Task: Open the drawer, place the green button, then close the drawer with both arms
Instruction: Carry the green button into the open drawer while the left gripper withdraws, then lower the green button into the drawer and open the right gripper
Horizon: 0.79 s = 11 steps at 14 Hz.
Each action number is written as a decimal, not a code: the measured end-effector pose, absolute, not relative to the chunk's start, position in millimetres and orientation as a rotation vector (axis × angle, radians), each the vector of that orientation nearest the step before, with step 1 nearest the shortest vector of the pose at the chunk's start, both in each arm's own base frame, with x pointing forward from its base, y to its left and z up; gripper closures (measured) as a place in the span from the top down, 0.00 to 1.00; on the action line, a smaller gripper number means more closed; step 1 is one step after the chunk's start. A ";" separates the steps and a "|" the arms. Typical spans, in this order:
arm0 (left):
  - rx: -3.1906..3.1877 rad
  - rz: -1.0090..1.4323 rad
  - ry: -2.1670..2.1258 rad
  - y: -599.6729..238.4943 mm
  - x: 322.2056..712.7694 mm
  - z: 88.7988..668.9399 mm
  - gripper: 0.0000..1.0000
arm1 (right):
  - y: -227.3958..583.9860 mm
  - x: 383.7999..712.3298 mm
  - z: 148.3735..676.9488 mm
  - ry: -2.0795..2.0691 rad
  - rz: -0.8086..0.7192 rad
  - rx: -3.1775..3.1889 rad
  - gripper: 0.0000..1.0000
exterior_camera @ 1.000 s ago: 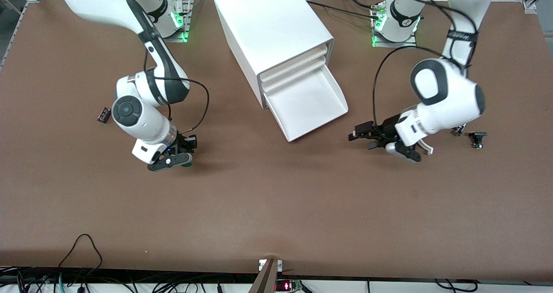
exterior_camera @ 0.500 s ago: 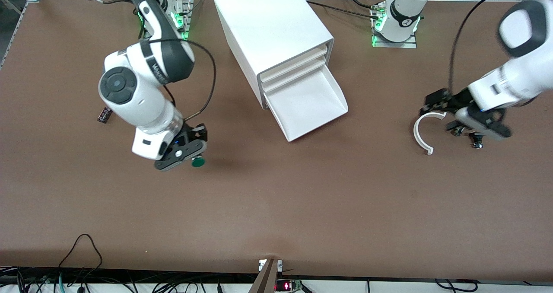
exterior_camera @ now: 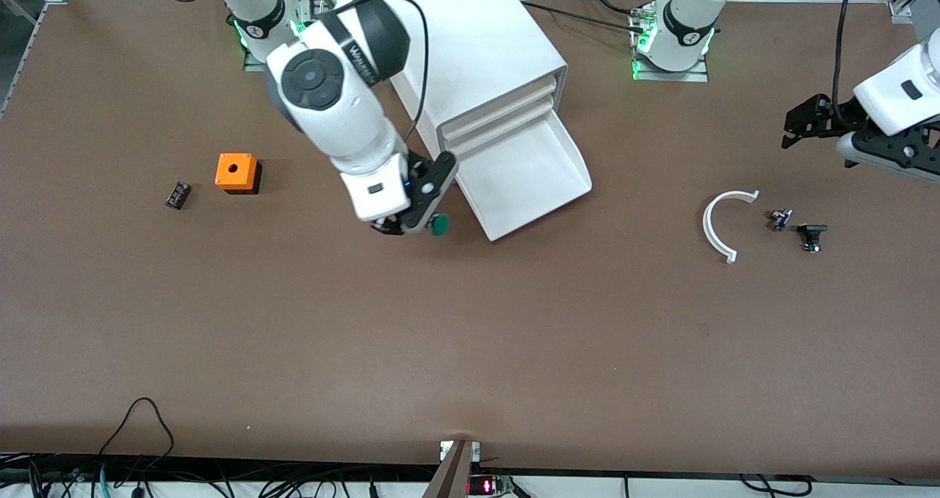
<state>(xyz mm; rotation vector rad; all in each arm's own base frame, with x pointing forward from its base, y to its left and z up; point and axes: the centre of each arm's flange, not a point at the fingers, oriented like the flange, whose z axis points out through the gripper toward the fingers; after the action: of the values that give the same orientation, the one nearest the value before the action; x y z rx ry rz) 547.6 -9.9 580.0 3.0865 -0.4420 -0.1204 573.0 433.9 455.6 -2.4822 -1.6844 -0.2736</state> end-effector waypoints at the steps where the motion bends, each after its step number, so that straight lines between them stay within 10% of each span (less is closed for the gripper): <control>1: 3.090 -0.134 -0.422 -10.7 549.7 575.5 1.00 | 448.6 565.7 454.6 -1.796 -0.283 -2.403 0.41; 11: 3.094 -0.151 -0.387 -6.8 553.8 570.3 1.00 | 550.2 497.9 379.6 -2.415 -0.219 -1.799 0.41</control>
<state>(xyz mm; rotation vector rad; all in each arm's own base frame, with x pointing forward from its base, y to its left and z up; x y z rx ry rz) 553.8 -6.8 570.3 3.0940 -0.3874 -0.1510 497.9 550.2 379.6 -1.7986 -2.4152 -0.2194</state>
